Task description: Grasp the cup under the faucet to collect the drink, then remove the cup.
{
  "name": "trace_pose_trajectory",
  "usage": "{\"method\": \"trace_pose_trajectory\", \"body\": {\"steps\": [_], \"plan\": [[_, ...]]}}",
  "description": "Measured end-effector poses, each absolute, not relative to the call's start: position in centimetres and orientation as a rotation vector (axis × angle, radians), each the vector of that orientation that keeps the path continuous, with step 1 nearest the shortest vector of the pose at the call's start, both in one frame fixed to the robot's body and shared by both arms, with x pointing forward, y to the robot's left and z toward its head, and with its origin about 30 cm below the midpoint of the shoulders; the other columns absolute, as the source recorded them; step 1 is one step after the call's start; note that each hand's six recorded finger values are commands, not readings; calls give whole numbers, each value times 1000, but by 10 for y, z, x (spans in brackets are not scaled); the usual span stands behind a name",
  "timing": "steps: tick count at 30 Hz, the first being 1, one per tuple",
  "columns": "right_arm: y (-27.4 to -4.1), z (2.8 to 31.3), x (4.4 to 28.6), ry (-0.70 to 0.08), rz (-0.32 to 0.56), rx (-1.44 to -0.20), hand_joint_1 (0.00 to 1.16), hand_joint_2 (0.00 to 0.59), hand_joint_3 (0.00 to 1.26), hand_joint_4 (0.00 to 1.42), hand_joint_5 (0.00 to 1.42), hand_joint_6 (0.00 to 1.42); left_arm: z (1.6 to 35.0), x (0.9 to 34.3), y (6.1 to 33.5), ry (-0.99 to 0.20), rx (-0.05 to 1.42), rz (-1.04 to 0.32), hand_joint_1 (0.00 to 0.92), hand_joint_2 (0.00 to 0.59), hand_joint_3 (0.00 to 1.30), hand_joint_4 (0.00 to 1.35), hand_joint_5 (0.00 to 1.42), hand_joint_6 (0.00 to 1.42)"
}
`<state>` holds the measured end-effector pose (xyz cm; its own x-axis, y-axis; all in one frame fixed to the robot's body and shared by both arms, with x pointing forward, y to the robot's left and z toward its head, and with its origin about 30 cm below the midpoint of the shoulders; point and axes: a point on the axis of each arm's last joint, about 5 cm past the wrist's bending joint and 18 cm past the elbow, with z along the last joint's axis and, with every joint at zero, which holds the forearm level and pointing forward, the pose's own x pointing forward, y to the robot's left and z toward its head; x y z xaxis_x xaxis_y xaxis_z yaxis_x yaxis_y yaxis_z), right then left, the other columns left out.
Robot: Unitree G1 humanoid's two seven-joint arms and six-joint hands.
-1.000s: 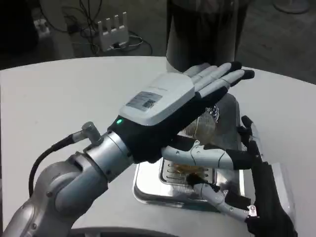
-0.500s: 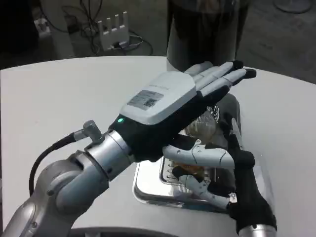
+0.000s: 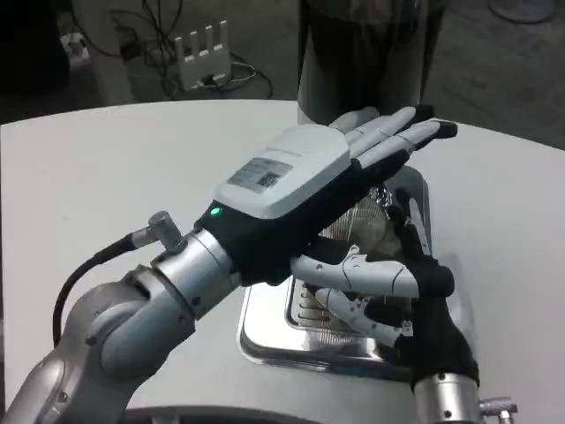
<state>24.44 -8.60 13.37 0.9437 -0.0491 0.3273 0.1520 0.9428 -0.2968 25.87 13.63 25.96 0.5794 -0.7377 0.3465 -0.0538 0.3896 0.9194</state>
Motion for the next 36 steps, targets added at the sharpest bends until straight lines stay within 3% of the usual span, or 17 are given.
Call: {"method": "trace_pose_trajectory", "body": {"steps": [28, 30, 36], "plan": [[-68, 137, 270, -275, -130, -280, 810, 159, 41, 91, 101, 103, 261, 268, 137, -879, 1098, -506, 0, 29, 103, 0, 49, 0], [-67, 138, 272, -282, -151, -283, 816, 162, 66, 135, 150, 143, 260, 269, 137, -881, 1097, -504, 0, 29, 103, 0, 49, 0], [-64, 133, 272, -286, -258, -304, 842, 164, 264, 425, 497, 453, 260, 269, 138, -882, 1094, -503, 0, 29, 104, 0, 48, 0]]}}
